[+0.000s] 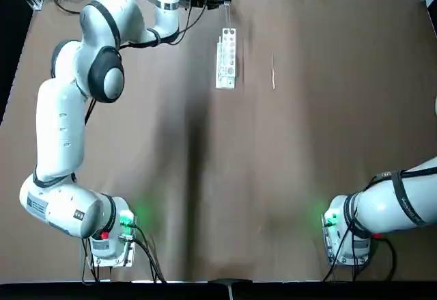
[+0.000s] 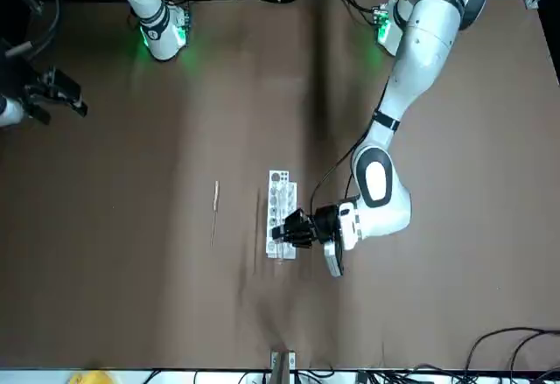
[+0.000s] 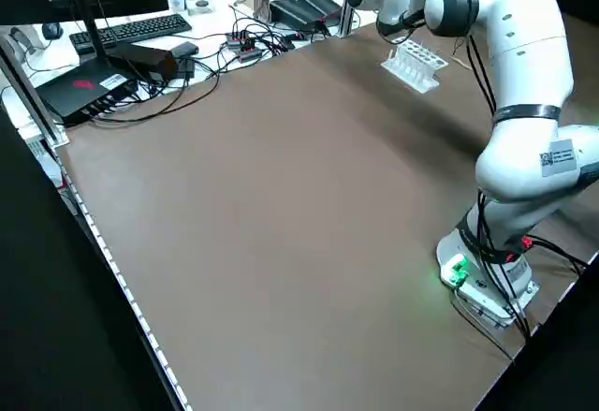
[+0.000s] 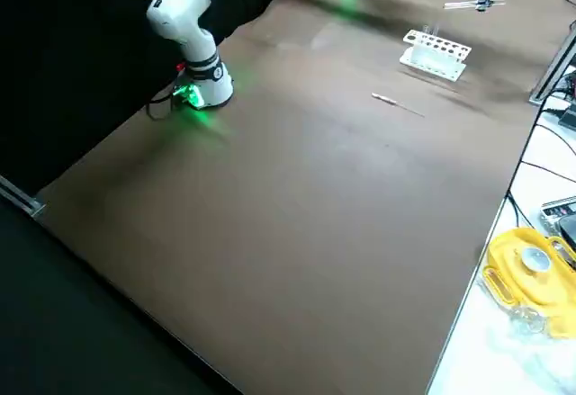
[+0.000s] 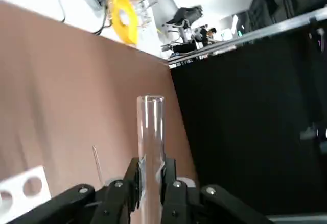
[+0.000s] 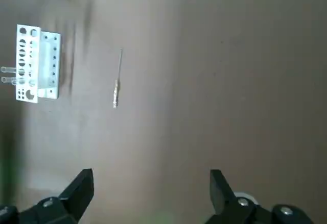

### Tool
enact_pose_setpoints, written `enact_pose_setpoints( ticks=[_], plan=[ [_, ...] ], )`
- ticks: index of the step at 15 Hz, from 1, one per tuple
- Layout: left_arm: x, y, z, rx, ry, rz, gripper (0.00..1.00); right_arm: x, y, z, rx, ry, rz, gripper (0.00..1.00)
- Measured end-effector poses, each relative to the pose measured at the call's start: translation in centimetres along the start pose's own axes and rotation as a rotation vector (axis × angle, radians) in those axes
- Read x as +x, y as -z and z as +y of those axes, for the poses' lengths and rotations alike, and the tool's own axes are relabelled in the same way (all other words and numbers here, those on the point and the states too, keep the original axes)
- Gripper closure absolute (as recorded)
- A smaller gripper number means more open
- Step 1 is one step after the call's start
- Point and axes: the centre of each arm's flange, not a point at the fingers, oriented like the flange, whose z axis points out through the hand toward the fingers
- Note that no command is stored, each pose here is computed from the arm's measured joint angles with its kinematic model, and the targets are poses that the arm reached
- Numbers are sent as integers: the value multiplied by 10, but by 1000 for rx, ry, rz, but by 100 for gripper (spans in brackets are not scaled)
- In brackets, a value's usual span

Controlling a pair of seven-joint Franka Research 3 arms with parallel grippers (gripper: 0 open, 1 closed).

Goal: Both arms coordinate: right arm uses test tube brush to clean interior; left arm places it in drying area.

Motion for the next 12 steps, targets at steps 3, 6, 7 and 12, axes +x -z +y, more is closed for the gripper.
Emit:
enact_pose_setpoints(
  ticks=[3,6,7,12],
  plan=[
    [-3,0,0,-21,278,-39,77,-13,-2,-7,-36,0,3,0],
    [-8,-3,0,-20,549,-97,77,-23,-24,-16,-38,11,19,0],
    [-10,-3,-1,-21,639,-114,77,-28,-28,-16,-37,-1,17,0],
    [-6,10,-9,-9,1083,-147,77,-35,-29,-3,-31,-27,18,0]
  ],
)
